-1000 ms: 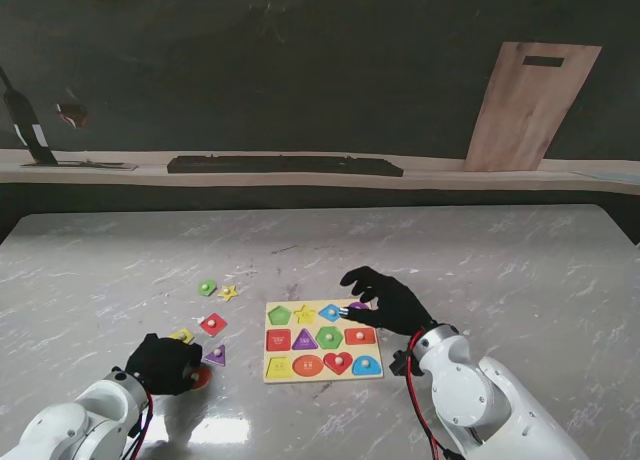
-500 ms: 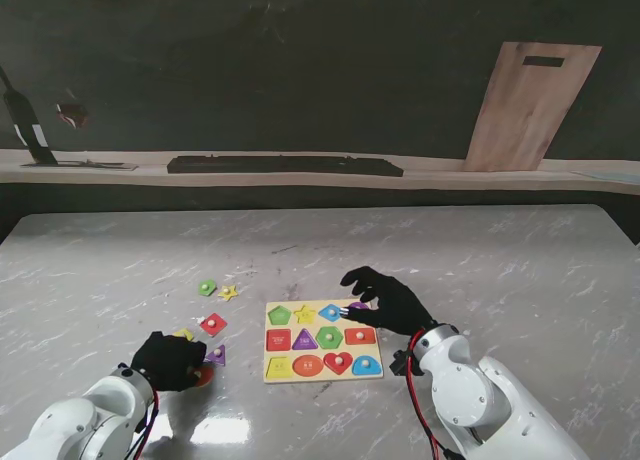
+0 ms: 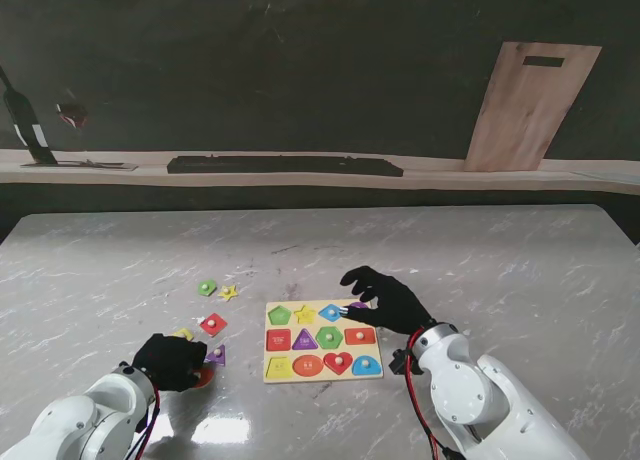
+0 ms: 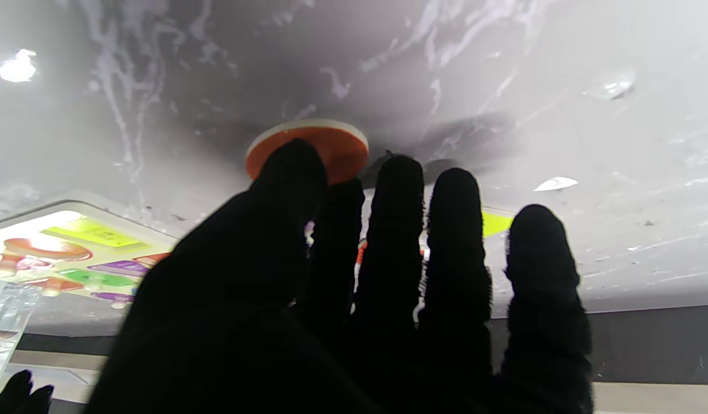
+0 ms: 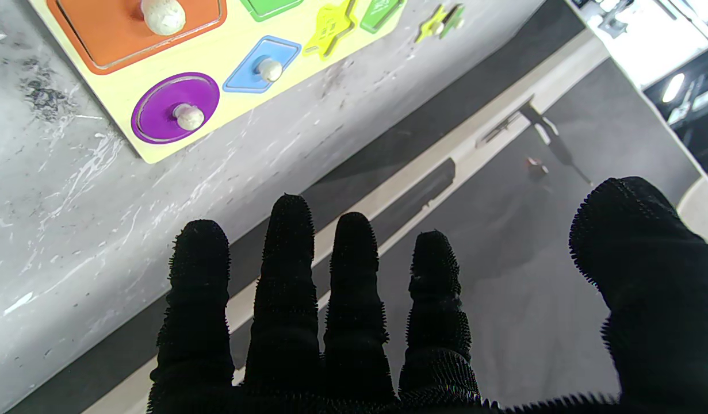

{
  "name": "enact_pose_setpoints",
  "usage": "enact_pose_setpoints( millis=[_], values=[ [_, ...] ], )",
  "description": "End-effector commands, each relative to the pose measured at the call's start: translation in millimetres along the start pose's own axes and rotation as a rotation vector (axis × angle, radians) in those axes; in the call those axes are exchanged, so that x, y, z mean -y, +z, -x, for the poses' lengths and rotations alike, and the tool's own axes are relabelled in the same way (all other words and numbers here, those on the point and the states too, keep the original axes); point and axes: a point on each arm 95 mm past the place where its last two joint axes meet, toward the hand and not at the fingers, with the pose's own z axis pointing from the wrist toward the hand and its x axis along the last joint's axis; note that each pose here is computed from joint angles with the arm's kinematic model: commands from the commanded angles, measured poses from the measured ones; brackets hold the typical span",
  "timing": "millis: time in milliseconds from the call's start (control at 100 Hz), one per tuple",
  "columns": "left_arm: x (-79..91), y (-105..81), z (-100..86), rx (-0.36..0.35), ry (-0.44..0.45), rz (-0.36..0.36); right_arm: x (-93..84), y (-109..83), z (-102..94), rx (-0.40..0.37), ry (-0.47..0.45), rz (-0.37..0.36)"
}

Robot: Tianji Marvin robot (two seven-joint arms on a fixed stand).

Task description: Fit puzzle pieces into a puzzle board

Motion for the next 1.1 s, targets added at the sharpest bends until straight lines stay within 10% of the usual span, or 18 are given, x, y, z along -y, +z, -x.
enact_pose_setpoints(
  millis=[0, 1090],
  values=[
    [-17.1, -1.3, -1.0, -0.007, -0.006, 0.054, 4.5, -0.3, -1.6, 0.001, 0.008, -0.005],
    [-4.2, -14.0, -1.0, -0.025, -0.010, -0.025, 2.3, -0.9, 1.3, -0.005, -0.004, 0.008]
  ],
)
